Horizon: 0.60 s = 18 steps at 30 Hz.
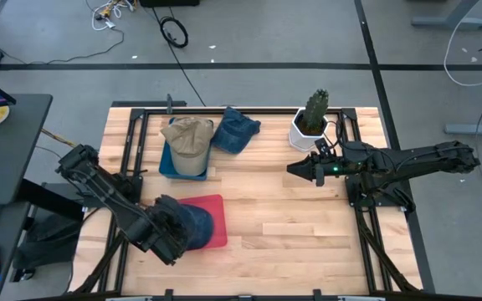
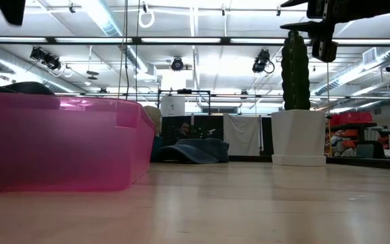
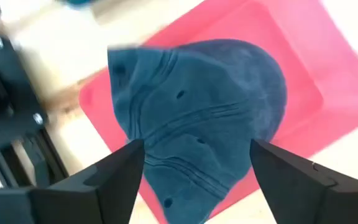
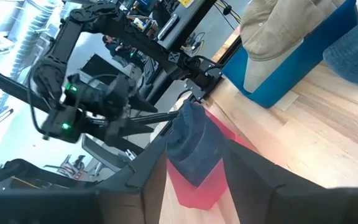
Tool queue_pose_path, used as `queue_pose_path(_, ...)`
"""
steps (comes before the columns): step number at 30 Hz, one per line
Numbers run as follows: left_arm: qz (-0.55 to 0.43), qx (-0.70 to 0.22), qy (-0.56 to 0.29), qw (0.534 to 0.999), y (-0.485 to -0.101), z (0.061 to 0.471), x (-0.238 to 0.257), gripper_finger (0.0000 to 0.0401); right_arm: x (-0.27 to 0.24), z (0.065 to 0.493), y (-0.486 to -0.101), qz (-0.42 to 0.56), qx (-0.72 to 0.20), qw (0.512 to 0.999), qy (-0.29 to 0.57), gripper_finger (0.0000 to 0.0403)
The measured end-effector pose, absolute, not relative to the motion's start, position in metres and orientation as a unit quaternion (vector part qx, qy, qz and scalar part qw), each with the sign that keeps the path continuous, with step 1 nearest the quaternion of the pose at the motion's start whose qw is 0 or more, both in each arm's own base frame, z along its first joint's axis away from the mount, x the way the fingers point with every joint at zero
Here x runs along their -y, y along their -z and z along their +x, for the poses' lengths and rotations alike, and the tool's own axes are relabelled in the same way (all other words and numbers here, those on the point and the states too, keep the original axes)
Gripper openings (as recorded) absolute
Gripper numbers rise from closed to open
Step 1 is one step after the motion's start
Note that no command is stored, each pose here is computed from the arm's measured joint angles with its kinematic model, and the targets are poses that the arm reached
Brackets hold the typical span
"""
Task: Pick & Place hat
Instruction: Put the blue cap into the pink bin
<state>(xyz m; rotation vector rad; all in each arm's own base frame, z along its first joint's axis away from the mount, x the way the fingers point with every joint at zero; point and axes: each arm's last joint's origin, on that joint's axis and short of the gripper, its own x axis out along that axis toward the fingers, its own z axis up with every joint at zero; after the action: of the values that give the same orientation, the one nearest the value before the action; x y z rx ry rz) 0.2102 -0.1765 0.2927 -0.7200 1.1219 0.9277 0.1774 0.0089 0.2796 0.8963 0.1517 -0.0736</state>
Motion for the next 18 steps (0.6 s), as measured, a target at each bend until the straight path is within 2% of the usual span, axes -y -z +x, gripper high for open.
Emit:
queue_pose_path(4,-0.279,-0.506,-0.377,0.724,-0.313,0.211,0.176,0.0308,-0.009,0.178,-0.280,0.434,-0.075,0.898,0.027,0.0167)
queue_pose_path(7,-0.215,-0.480,-0.342,0.779,-0.329,0.214,0.174,0.0307,-0.010,0.178,-0.281,0.436,-0.075,0.897,0.012,0.0167)
queue_pose_path(10,-0.089,-0.420,-0.303,0.851,-0.347,0.222,0.168,0.0302,-0.011,0.178,-0.284,0.441,-0.073,0.894,-0.013,0.0164)
queue_pose_path(12,0.026,-0.383,-0.285,0.878,-0.357,0.228,0.163,0.0300,-0.012,0.178,-0.284,0.447,-0.077,0.891,-0.021,0.0160)
queue_pose_path(15,0.178,-0.352,-0.291,0.872,-0.364,0.239,0.150,0.0299,-0.013,0.178,-0.284,0.454,-0.086,0.886,-0.037,0.0155)
queue_pose_path(18,0.230,-0.378,-0.302,0.844,-0.365,0.253,0.127,0.0299,-0.014,0.178,-0.284,0.464,-0.096,0.879,-0.054,0.0150)
